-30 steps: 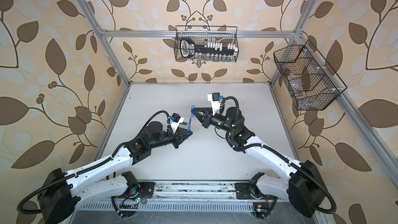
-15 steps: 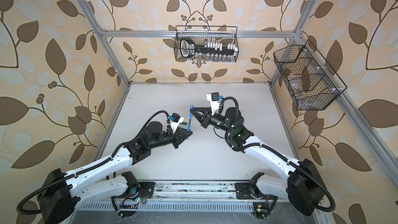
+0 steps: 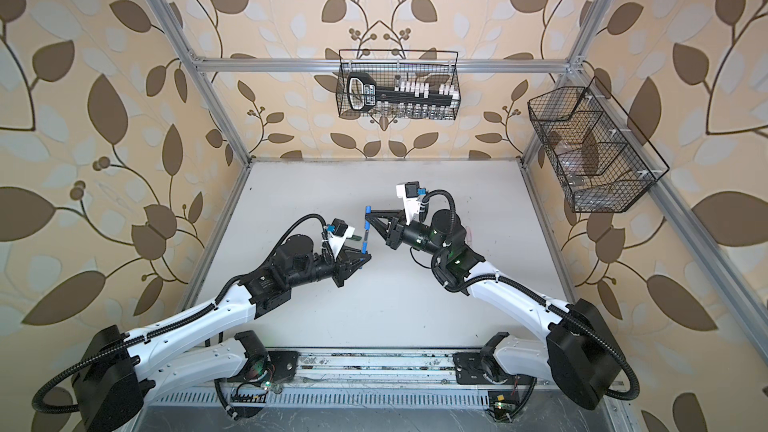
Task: Insert the pens into the pen caps
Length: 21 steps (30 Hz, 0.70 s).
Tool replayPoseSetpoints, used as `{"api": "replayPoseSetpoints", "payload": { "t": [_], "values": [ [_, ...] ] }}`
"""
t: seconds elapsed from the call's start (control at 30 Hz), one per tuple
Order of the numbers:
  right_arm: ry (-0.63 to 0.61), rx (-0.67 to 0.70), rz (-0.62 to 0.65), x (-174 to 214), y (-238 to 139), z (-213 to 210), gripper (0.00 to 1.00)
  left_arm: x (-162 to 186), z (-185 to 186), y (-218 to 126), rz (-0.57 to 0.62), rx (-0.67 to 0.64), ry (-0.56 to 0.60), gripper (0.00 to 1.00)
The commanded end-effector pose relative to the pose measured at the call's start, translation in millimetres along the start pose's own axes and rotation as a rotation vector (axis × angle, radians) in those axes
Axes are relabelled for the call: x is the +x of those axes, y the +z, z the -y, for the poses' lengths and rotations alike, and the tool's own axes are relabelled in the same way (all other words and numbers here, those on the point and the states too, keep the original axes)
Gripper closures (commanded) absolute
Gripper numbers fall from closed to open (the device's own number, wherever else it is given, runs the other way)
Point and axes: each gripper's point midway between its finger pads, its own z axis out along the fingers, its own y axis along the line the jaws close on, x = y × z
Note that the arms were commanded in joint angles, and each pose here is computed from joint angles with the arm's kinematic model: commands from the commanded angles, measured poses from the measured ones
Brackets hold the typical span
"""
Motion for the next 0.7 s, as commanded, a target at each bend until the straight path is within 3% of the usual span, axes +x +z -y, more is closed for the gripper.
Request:
{"api": "replayPoseSetpoints", "payload": {
  "t": [0.0,0.67],
  "values": [
    [0.005,-0.015,0.019,-0.7,-3.1,-3.6,0.85,-17.8,8.2,-5.5,0.071,0.017,0.03,1.0],
    [0.032,-0.046,0.033,2.7,-7.4,-10.1,0.85,-15.5,6.1,-1.3,0.059,0.014,0.025,1.0]
  ]
}}
